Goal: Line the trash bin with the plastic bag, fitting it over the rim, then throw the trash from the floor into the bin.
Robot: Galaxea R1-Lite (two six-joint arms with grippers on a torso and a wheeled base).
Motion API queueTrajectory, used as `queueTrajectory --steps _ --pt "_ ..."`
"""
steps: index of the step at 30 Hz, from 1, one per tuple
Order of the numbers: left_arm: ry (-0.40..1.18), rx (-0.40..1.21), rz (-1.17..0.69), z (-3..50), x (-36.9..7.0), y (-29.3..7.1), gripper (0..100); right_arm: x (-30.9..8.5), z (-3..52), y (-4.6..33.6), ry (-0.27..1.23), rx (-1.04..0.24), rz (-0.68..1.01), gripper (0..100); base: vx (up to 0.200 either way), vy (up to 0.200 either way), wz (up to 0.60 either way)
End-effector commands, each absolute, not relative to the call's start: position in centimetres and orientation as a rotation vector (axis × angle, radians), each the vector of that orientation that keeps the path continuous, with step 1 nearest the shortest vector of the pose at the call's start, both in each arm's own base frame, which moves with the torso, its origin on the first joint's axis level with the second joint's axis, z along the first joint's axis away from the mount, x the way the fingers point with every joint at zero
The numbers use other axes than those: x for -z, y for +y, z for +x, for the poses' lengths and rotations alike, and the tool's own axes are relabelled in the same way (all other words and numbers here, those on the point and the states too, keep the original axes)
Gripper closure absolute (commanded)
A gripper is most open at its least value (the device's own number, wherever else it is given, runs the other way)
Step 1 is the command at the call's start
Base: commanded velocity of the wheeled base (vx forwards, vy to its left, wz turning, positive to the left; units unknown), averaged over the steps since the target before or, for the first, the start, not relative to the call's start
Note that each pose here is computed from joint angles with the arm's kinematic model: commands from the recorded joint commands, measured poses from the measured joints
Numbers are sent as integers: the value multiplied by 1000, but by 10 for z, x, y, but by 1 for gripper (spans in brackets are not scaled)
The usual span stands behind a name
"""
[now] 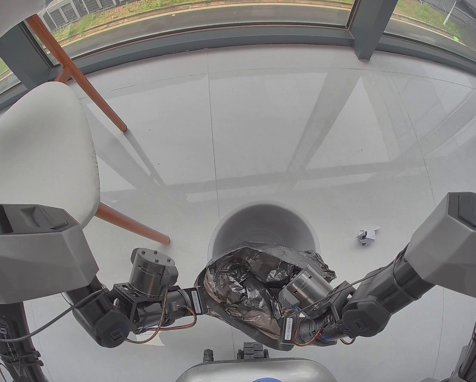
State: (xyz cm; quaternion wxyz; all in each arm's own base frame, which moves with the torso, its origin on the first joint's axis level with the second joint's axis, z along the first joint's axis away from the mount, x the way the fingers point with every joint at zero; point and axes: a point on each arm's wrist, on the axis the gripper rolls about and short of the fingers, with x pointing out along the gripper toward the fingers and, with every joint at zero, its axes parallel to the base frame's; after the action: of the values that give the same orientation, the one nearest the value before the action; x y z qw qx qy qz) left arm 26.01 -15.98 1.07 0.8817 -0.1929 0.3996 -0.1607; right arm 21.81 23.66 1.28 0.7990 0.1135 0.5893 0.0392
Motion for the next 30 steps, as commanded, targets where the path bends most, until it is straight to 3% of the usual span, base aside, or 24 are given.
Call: queueTrajectory --steps 1,10,22,30 --pt "819 328 -399 264 5 -164 100 -14 218 236 1262 -86 244 0 0 0 0" --pt "850 335 -383 255 9 -165 100 -45 212 224 1188 -131 312 0 0 0 0" --pt "816 347 -416 260 1 -170 100 -137 179 193 1077 -356 380 0 0 0 0" --pt "750 385 -442 260 -23 -175 100 -158 207 174 852 -517 52 0 0 0 0"
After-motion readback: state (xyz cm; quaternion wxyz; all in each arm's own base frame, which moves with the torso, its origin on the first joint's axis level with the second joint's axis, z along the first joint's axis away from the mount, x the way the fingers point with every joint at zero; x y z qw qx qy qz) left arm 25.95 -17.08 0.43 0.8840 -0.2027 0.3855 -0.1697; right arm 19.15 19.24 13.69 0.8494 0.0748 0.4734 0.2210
